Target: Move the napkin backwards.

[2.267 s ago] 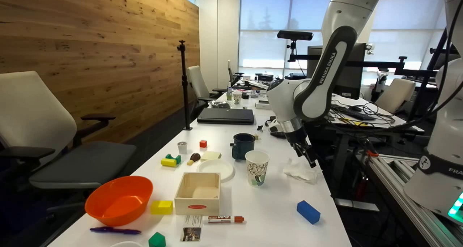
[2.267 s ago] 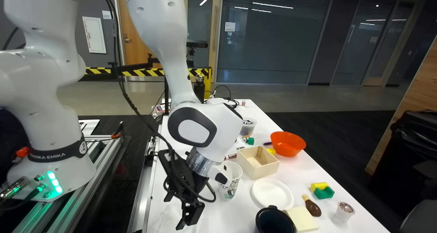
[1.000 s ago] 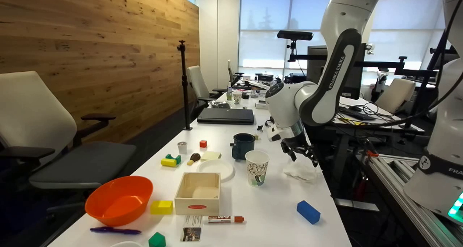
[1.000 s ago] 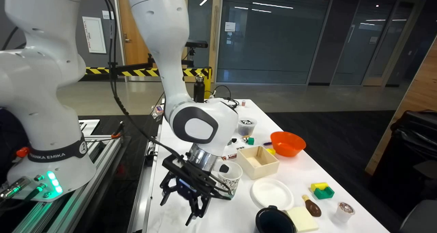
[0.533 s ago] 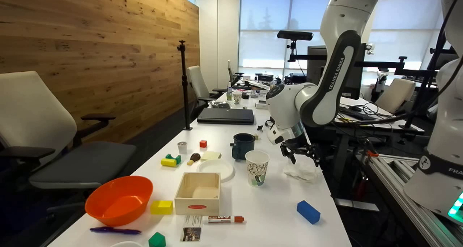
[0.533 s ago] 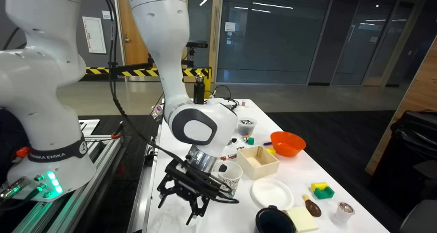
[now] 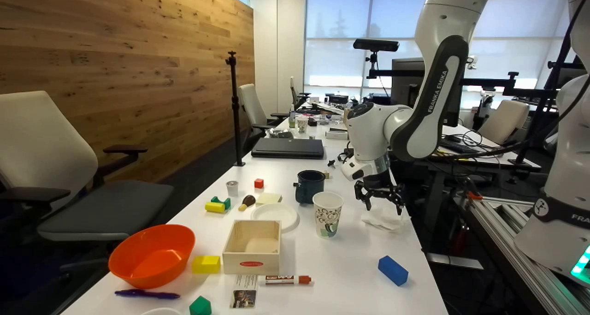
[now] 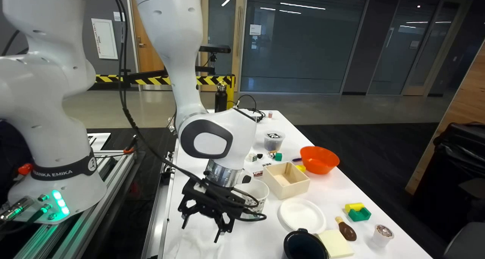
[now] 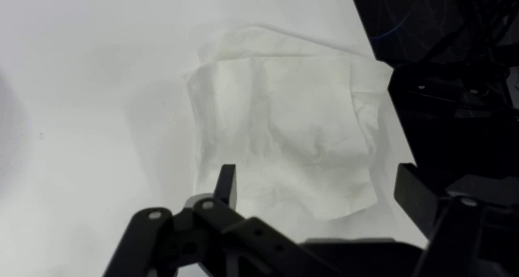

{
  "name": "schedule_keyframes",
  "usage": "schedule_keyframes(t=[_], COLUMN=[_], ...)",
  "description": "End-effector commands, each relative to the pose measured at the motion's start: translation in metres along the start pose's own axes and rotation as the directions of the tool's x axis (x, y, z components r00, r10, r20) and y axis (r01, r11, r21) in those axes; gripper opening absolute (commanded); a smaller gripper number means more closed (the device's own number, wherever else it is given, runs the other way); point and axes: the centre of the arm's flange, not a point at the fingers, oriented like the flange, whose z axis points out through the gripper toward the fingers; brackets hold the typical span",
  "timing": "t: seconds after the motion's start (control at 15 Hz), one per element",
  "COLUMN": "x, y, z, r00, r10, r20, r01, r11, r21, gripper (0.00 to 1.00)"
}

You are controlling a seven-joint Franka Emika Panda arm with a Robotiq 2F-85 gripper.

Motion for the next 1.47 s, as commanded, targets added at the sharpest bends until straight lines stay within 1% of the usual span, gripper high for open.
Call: schedule_keyframes(t=[0.0,0.07,0.33,0.67,0.87,1.27,1.33,1.4], x=[-0.006,-0.007,-0.013,-0.021,-0.014,0.003,0.004,0.004], y=[-0.014,-0.013,-0.008,-0.002,-0.003,0.001,0.002,0.003], z=[-0.004,-0.003,0.001,0.014,0.017,0.032,0.034,0.035], r00=[0.995,0.995,0.995,0.995,0.991,0.988,0.988,0.987], r10=[0.032,0.036,0.049,0.087,0.106,0.136,0.142,0.148], r20=[-0.093,-0.096,-0.086,-0.056,-0.076,-0.067,-0.065,-0.061], r01=[-0.038,-0.045,-0.057,-0.091,-0.113,-0.142,-0.148,-0.154], r11=[0.997,0.995,0.994,0.993,0.99,0.984,0.983,0.982], r21=[-0.069,-0.087,-0.092,-0.08,-0.09,-0.106,-0.109,-0.106], gripper=[1.0,1.0,1.0,1.0,1.0,1.0,0.75,0.72])
